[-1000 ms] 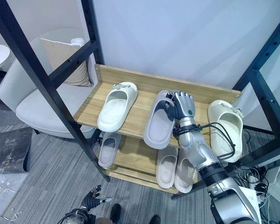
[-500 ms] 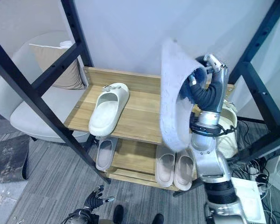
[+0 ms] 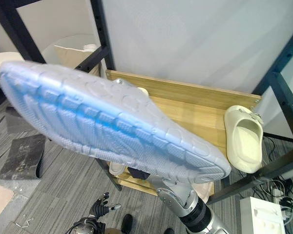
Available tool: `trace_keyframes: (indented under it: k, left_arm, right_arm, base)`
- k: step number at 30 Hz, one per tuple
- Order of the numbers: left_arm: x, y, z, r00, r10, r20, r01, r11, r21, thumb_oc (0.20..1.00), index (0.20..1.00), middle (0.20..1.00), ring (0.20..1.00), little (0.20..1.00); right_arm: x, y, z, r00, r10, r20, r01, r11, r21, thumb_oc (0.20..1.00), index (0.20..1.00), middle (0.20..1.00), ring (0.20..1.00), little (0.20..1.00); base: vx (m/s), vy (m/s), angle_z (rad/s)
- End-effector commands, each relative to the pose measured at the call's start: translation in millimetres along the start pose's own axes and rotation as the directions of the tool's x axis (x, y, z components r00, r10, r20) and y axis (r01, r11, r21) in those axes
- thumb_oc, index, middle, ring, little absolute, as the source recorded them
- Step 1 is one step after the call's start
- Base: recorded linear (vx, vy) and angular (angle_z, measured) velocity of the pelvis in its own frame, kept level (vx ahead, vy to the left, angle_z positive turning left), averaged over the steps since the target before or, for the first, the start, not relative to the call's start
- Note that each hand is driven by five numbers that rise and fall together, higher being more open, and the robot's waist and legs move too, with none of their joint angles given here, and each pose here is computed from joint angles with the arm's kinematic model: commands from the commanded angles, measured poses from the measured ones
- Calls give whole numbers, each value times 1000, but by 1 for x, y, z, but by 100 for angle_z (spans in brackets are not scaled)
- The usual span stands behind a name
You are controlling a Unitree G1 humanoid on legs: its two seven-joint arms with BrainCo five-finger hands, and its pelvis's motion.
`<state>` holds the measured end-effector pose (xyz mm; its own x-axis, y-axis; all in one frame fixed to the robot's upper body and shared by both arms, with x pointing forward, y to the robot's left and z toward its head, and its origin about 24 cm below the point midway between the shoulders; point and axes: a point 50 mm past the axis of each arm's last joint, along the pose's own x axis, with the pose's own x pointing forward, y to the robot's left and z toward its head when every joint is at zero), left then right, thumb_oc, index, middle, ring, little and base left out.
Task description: Arrange the slippers neatly on the shoe rack.
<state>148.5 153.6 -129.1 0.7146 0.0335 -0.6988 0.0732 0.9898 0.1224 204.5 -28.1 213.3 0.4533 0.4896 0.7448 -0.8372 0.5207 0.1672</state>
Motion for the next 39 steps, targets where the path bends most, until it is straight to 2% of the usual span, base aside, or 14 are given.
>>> trace_keyframes:
  k: [1,6,8,11,13,14,16,18,19,26,30,31,32,39]
  left_arm:
    - [10,1,13,999,28,34,-28,1000,1,1000,1000,1000,1000,1000]
    - [11,6,14,997,63,46,-63,998,-7,1000,1000,1000,1000,1000]
    - [12,6,15,997,67,47,-67,998,-14,1000,1000,1000,1000,1000]
    - [11,6,13,996,75,43,-75,997,-19,1000,1000,1000,1000,1000]
    - [11,4,12,996,71,44,-71,997,-16,1000,1000,1000,1000,1000]
    - [10,2,11,997,64,45,-64,998,-9,1000,1000,1000,1000,1000]
    - [10,1,12,997,62,47,-61,998,-10,1000,1000,1000,1000,1000]
    - [10,-3,13,997,46,60,-46,999,-3,1000,1000,1000,1000,1000]
    - [10,-3,13,997,46,61,-46,999,-3,1000,1000,1000,1000,1000]
    - [9,-10,19,995,-2,98,0,1000,22,1000,1000,1000,1000,1000]
    - [9,-10,21,994,-13,112,10,1000,20,1000,1000,1000,1000,1000]
    - [8,-10,22,992,-19,122,17,1000,15,1000,1000,1000,1000,1000]
    - [8,-10,22,993,-18,121,16,1000,15,1000,1000,1000,1000,1000]
    - [11,-10,52,972,-24,234,31,999,-27,1000,1000,1000,1000,1000]
  right_arm:
    - [17,18,9,989,134,66,-136,991,20,200,200,200,200,200]
    - [-3,13,-39,962,172,-211,-220,947,-233,200,200,200,200,200]
    - [-7,12,-45,957,161,-241,-222,942,-251,200,200,200,200,200]
    - [-25,4,-68,917,138,-374,-292,871,-395,200,200,200,200,200]
    - [-39,-7,-81,889,80,-451,-326,803,-500,200,200,200,200,200]
    - [-45,-17,-87,876,40,-481,-363,711,-602,200,200,200,200,200]
    - [-53,-23,-94,856,12,-516,-384,682,-622,200,200,200,200,200]
    - [-69,-43,-101,827,-80,-556,-433,538,-723,200,200,200,200,200]
    - [-69,-43,-101,828,-81,-555,-433,537,-724,200,200,200,200,200]
    - [-84,-91,-100,811,-247,-530,-484,223,-846,200,200,200,200,200]
    - [-86,-110,-91,820,-317,-477,-464,121,-878,200,200,200,200,200]
    - [-90,-126,-82,824,-377,-423,-440,45,-897,200,200,200,200,200]
    - [-90,-126,-82,824,-377,-423,-440,46,-897,200,200,200,200,200]
    - [-89,-180,-37,831,-527,-174,-345,-243,-907,200,200,200,200,200]
  base:
    - [-32,-26,27]
    - [-24,-28,24]
    - [-23,-10,19]
    - [-5,-11,7]
    - [0,-10,17]
    - [1,-5,16]
    - [3,-3,3]
    - [0,0,0]
    - [-18,-3,4]
    - [-20,-6,13]
    - [-2,9,0]
    - [0,0,0]
    - [0,0,0]
    - [-143,23,6]
